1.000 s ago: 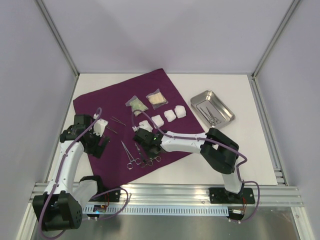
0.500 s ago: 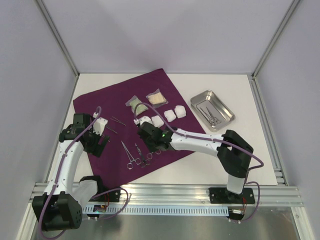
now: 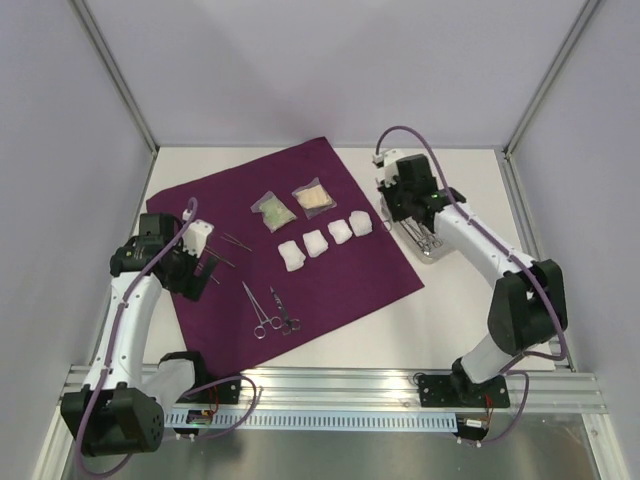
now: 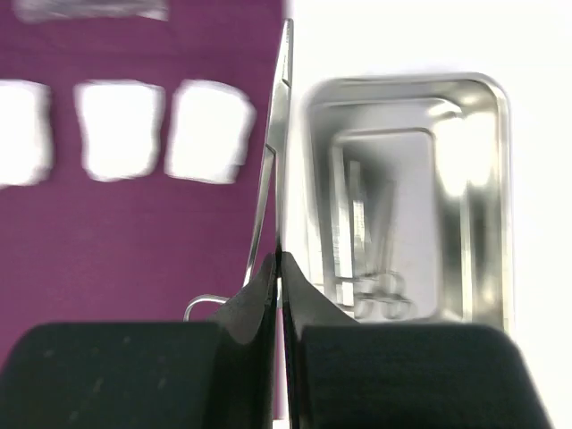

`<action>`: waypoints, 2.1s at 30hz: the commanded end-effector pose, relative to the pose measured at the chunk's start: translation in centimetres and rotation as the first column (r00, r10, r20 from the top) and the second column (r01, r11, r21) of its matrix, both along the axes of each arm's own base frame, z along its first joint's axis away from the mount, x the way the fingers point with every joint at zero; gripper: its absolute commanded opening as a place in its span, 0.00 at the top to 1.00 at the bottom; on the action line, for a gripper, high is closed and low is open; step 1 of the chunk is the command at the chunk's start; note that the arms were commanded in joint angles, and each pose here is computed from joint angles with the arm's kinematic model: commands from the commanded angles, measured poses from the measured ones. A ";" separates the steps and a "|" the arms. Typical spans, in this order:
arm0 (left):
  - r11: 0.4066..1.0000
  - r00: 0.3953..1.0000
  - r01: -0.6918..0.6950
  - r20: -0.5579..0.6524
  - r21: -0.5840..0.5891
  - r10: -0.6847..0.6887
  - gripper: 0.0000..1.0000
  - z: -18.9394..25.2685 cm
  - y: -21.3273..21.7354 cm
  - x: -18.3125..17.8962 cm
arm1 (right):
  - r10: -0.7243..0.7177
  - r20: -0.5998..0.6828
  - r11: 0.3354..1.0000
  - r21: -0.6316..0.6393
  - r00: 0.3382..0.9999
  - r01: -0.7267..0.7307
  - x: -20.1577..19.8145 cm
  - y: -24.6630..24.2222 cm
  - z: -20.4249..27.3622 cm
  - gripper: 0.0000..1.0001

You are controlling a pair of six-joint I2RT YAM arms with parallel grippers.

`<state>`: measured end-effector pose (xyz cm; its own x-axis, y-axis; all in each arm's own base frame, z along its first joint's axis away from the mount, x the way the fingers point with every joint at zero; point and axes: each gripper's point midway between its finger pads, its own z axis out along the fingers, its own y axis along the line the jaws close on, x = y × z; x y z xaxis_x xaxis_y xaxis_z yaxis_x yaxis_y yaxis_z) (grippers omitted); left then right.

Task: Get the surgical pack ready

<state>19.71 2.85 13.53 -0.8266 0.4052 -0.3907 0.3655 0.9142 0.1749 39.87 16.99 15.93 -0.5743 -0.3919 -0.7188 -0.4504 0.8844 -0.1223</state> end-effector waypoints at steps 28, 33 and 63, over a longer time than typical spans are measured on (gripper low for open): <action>1.000 1.000 0.007 -0.012 -0.029 -0.007 0.07 1.0 -0.3 4.1 | -0.066 -0.251 0.969 -0.247 0.966 0.002 4.4 -17.2 -12.0 1.00; 1.000 1.000 0.004 -0.007 -0.027 -0.004 0.07 1.2 -0.2 4.1 | -0.063 -0.264 0.971 -0.239 0.962 -0.002 4.6 -17.0 -12.4 0.99; 0.999 0.999 -0.039 -0.027 0.007 0.039 0.07 0.7 0.2 -0.8 | -0.264 0.010 0.958 0.118 0.965 0.261 -6.7 4.0 4.7 0.55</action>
